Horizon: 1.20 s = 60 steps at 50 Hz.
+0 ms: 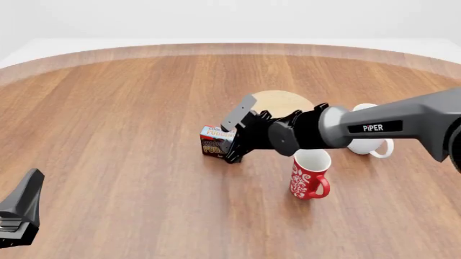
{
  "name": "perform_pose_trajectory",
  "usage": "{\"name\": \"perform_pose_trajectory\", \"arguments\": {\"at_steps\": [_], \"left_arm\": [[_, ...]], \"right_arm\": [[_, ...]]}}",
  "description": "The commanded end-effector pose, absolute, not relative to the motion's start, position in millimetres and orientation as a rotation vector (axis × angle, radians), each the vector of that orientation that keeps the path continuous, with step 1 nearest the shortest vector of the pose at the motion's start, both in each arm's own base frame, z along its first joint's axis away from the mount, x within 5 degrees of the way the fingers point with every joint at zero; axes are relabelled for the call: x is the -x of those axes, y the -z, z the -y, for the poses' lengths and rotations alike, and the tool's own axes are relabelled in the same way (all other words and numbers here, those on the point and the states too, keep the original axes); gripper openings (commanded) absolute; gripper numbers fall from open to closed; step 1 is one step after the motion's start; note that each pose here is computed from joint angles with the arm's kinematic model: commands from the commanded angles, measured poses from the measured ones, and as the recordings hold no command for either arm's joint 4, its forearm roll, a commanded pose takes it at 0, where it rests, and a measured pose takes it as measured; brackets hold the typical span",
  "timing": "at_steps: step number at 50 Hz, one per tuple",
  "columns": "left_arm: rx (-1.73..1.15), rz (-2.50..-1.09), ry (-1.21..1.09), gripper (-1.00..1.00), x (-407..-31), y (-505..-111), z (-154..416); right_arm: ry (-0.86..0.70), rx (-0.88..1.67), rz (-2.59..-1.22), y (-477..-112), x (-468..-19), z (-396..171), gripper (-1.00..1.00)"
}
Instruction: Put the chocolate pudding to the left of the plate.
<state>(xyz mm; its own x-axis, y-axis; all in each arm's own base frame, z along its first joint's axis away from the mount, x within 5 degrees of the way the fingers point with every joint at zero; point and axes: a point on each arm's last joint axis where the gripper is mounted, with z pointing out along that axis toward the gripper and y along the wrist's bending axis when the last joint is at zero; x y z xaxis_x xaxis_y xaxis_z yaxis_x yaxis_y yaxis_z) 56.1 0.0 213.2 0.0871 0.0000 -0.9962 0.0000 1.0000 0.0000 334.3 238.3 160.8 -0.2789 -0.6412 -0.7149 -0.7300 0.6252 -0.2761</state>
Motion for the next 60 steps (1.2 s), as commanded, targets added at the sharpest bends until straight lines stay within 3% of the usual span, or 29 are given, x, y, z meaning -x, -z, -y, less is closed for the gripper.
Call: {"name": "perform_pose_trajectory", "arguments": {"at_steps": [1, 23, 24, 39, 60], "left_arm": [[0.0, -1.484, 0.0, 1.0, -56.1, -213.2, 0.0], [0.0, -1.484, 0.0, 1.0, -56.1, -213.2, 0.0], [0.0, -1.484, 0.0, 1.0, -56.1, -213.2, 0.0], [0.0, -1.484, 0.0, 1.0, -56.1, -213.2, 0.0], [0.0, -1.484, 0.0, 1.0, -56.1, -213.2, 0.0]], "right_arm": [[-0.13, 1.076, -2.009, -155.8, -338.1, -238.9, 1.0], [-0.132, 1.08, -2.018, -148.7, -338.9, -241.1, 1.0], [-0.132, 1.082, -2.012, -149.4, -338.0, -241.2, -1.0], [-0.175, 1.055, -1.977, -166.3, -321.0, -244.9, -1.0], [-0.22, 0.974, -1.95, -220.1, -316.0, -242.9, -1.0]]}}
